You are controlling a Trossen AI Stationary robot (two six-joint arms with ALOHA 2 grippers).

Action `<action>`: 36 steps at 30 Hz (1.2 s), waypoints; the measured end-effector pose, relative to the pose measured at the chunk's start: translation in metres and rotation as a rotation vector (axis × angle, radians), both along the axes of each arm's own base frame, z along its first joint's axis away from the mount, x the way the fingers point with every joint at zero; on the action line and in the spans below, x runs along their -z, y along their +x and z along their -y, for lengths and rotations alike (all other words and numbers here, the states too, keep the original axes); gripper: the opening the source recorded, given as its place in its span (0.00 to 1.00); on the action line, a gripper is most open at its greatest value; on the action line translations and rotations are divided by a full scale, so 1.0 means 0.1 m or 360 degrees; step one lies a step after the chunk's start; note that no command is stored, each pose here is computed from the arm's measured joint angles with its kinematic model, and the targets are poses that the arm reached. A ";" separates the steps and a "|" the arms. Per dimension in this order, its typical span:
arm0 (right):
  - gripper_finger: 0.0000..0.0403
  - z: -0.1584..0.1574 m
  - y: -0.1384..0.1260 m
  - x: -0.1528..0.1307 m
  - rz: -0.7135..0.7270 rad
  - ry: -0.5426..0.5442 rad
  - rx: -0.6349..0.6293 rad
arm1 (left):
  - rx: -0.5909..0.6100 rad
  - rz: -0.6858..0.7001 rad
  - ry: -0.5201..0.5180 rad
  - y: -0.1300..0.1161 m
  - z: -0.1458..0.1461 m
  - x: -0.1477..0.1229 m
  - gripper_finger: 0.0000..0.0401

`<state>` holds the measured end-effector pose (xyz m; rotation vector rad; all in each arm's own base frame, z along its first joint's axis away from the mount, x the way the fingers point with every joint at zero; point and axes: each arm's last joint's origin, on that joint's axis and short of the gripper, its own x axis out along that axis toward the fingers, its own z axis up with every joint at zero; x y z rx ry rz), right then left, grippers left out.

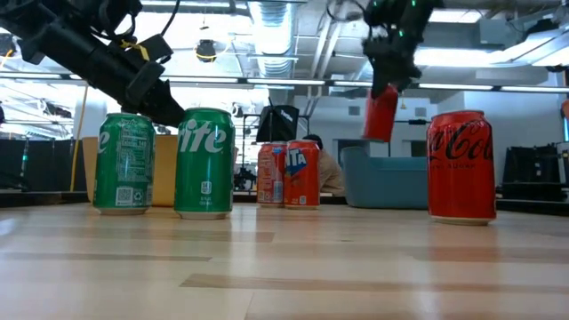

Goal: Sort soda cans
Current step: Put the top red-black soda can into the blue bin

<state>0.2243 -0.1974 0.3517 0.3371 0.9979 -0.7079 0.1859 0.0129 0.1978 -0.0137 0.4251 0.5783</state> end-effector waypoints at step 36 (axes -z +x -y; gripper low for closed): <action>0.98 0.64 0.23 1.07 -0.0112 0.0309 0.0047 | -0.0021 0.0023 -0.0005 0.00 -0.02 -0.01 0.46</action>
